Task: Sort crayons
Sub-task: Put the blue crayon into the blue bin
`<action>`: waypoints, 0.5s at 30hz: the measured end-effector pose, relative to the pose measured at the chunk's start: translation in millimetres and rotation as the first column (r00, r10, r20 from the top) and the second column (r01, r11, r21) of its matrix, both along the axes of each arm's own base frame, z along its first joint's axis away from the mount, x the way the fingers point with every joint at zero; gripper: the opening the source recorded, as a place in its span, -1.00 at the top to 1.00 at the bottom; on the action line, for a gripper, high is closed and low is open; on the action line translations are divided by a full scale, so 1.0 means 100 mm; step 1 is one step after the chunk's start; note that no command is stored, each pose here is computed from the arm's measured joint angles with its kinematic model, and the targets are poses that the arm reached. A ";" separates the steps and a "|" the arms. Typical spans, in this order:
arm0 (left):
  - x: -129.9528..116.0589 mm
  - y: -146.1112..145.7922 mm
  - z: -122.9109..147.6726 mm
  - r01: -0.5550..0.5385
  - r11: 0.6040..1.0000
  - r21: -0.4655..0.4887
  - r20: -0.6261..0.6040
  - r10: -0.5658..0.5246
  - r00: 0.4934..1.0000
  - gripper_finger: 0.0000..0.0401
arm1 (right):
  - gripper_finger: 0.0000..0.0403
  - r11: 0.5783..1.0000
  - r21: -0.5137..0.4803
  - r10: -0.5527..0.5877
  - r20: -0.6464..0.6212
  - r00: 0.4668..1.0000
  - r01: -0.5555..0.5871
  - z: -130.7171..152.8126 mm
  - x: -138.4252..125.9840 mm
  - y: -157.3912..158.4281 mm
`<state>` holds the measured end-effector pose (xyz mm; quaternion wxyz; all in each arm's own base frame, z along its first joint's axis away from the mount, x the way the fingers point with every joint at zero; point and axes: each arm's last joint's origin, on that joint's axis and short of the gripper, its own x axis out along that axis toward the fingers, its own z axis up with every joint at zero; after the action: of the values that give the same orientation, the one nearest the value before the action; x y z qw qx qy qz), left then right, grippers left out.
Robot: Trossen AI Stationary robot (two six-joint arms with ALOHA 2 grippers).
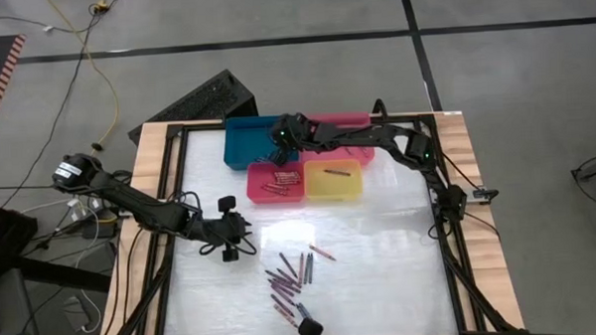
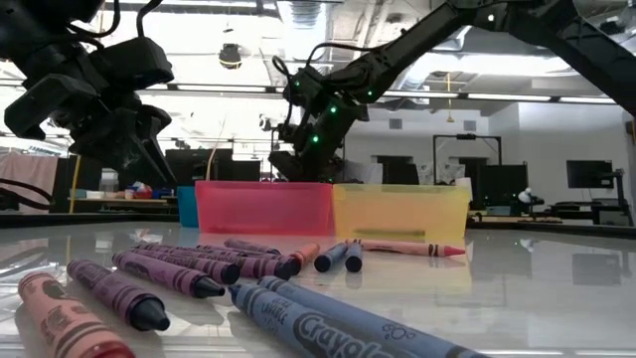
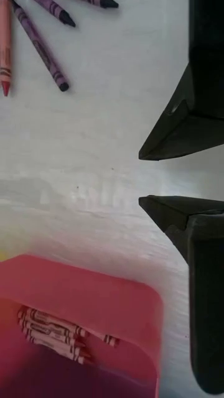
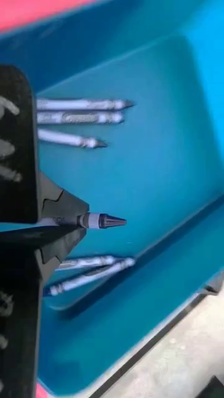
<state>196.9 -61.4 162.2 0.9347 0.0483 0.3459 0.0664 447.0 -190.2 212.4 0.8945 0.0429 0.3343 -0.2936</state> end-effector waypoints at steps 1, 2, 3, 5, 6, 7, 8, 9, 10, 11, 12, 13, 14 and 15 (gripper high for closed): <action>0.00 0.00 0.00 -0.003 1.000 -0.003 0.001 0.003 1.000 0.53 | 0.95 1.000 0.000 0.003 -0.010 1.000 -0.003 -0.04 0.01 0.00; 0.00 0.00 0.00 -0.005 1.000 -0.006 0.001 0.005 1.000 0.53 | 0.95 1.000 0.002 0.005 -0.019 1.000 -0.005 -0.06 0.01 0.00; 0.00 0.00 0.00 -0.008 1.000 -0.009 0.001 0.008 1.000 0.53 | 0.95 1.000 0.007 0.005 -0.030 1.000 -0.004 -0.08 0.01 0.00; 0.00 0.00 0.00 -0.008 1.000 -0.010 0.001 0.008 1.000 0.53 | 0.94 1.000 0.011 0.004 -0.042 0.999 -0.004 -0.09 0.00 0.00; 0.00 0.00 0.00 -0.008 1.000 -0.010 0.001 0.008 1.000 0.53 | 0.94 1.000 0.009 0.003 -0.039 0.999 -0.003 -0.09 0.00 0.00; 0.00 0.00 0.00 -0.008 1.000 -0.009 0.001 0.008 1.000 0.53 | 0.94 1.000 0.010 0.001 -0.036 0.999 0.000 -0.08 0.00 0.00; 0.00 0.00 0.00 -0.006 1.000 -0.007 0.001 0.006 1.000 0.53 | 0.92 1.000 0.011 -0.003 -0.035 0.999 0.003 -0.08 0.00 0.00; 0.00 0.00 0.00 -0.005 1.000 -0.004 0.001 0.005 1.000 0.53 | 0.91 1.000 0.016 -0.010 -0.034 0.999 0.010 -0.08 -0.01 -0.01; 0.00 0.00 0.00 -0.004 1.000 -0.002 0.001 0.004 1.000 0.53 | 0.88 1.000 0.023 -0.018 -0.033 0.999 0.018 -0.09 -0.01 -0.02; 0.00 0.00 0.00 -0.004 1.000 0.000 0.001 0.004 1.000 0.53 | 0.86 0.999 0.029 -0.023 -0.031 0.999 0.024 -0.09 -0.02 -0.04; 0.00 0.00 0.00 -0.005 1.000 -0.001 0.001 0.005 1.000 0.53 | 0.83 0.999 0.032 -0.028 -0.032 0.999 0.029 -0.09 -0.03 -0.05; 0.00 0.00 0.00 -0.006 1.000 -0.002 0.001 0.006 1.000 0.53 | 0.80 0.999 0.034 -0.032 -0.034 0.999 0.033 -0.09 -0.03 -0.06; 0.00 0.00 0.00 -0.008 1.000 -0.004 0.002 0.008 1.000 0.53 | 0.77 0.999 0.036 -0.033 -0.040 0.999 0.035 -0.10 -0.04 -0.07; 0.00 0.00 0.00 -0.009 1.000 -0.005 0.002 0.009 1.000 0.53 | 0.75 0.999 0.038 -0.035 -0.048 0.998 0.037 -0.10 -0.05 -0.07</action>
<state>196.9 -61.3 162.2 0.9348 0.0443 0.3454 0.0697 442.3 -197.0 202.2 0.8800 0.0592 0.3601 -0.3040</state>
